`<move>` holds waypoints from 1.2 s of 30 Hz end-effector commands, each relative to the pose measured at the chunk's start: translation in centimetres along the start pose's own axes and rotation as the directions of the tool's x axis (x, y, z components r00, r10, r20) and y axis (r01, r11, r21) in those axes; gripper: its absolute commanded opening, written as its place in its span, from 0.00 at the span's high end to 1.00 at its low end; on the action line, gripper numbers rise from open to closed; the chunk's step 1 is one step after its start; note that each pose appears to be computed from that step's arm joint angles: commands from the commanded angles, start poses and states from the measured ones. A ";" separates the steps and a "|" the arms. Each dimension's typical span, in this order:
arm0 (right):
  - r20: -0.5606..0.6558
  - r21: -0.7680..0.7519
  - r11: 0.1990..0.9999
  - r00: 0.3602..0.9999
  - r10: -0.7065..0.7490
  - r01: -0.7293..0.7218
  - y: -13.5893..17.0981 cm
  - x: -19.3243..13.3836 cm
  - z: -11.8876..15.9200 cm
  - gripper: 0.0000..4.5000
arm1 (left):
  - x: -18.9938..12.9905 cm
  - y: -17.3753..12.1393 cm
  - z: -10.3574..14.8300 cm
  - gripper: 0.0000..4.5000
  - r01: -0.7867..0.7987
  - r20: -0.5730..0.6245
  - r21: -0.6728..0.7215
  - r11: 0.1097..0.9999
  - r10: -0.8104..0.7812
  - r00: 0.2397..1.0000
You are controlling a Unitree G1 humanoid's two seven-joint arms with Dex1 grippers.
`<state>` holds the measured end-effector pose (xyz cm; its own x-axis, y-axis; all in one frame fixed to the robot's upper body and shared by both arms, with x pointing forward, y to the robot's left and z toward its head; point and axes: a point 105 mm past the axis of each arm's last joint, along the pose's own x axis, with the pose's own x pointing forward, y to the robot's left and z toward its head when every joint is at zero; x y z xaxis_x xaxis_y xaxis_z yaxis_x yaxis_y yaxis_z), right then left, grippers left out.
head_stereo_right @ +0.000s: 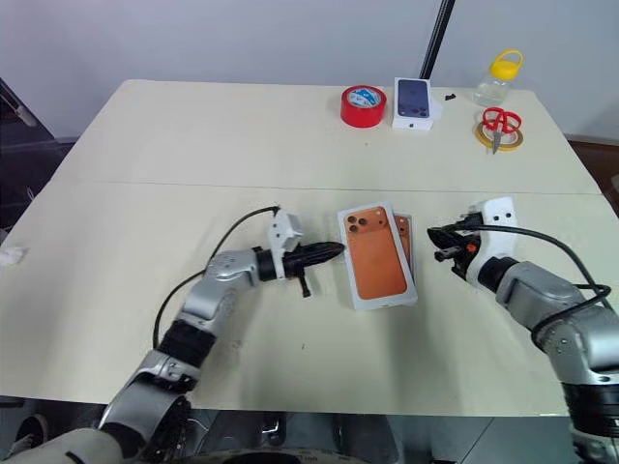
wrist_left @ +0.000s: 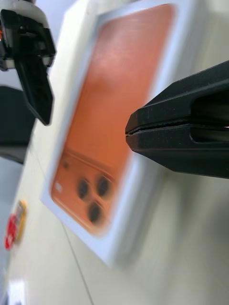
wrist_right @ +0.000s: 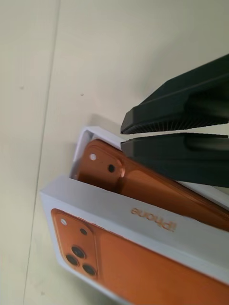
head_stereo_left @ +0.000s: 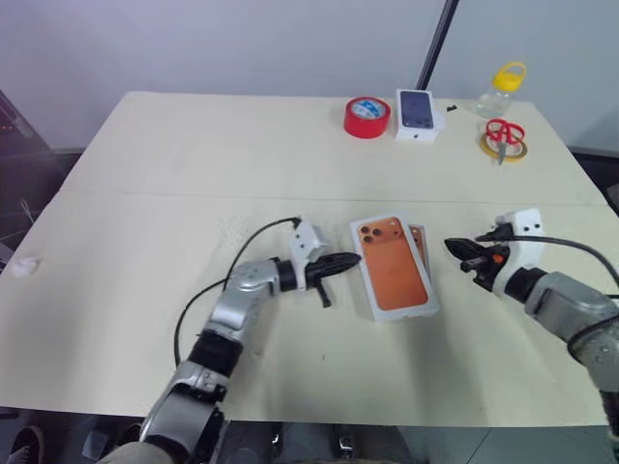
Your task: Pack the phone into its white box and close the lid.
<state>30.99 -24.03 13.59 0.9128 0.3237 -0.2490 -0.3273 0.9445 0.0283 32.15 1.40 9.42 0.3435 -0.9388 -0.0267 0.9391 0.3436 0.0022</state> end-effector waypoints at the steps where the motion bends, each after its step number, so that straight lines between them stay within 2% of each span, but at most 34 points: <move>1: 0.064 -0.048 0.999 0.998 -0.018 0.021 -0.1 -0.2 1.3 0.98 | -0.2 -0.7 0.1 1.00 0.004 0.006 -0.007 1.000 -0.004 1.000; 4: 0.047 -0.067 0.998 0.999 0.024 -0.021 0.9 -0.3 0.9 0.98 | 1.0 -1.0 -0.8 1.00 -0.005 -0.015 -0.020 1.000 0.004 1.000; 7: 0.026 -0.117 0.991 0.997 0.068 -0.065 2.1 -0.3 0.4 0.98 | 2.4 -1.1 -0.6 1.00 -0.024 0.033 -0.055 0.998 0.026 0.999; 16: 0.025 -0.079 0.993 0.995 0.094 -0.092 3.2 -0.7 0.0 0.98 | 5.6 -1.6 -1.4 1.00 -0.001 0.017 -0.075 0.997 0.002 1.000; 19: 0.024 -0.088 0.992 0.996 0.089 -0.087 3.2 -0.7 0.0 0.98 | 6.3 -1.4 -1.0 1.00 -0.001 0.022 -0.077 0.997 0.002 1.000; 26: 0.032 -0.083 0.996 0.998 0.046 -0.044 2.3 -0.7 -0.1 0.98 | 8.6 -1.6 1.6 1.00 0.027 0.089 -0.060 0.998 -0.021 0.996; 31: 0.039 -0.088 0.996 0.999 0.020 -0.017 1.7 -0.5 0.1 0.98 | 9.1 -2.1 1.4 1.00 0.051 0.081 -0.048 0.998 -0.047 0.996; 36: -0.002 -0.085 0.996 1.000 -0.003 0.003 1.3 -0.4 -1.0 0.98 | 9.1 -1.9 1.4 1.00 0.030 0.087 -0.044 0.999 -0.026 0.996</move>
<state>29.94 -24.36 12.65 0.9270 0.2651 -0.2653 -0.2928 0.9536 -0.0700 34.23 -5.71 8.44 0.3778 -0.9259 0.0025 0.9218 0.3759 -0.0945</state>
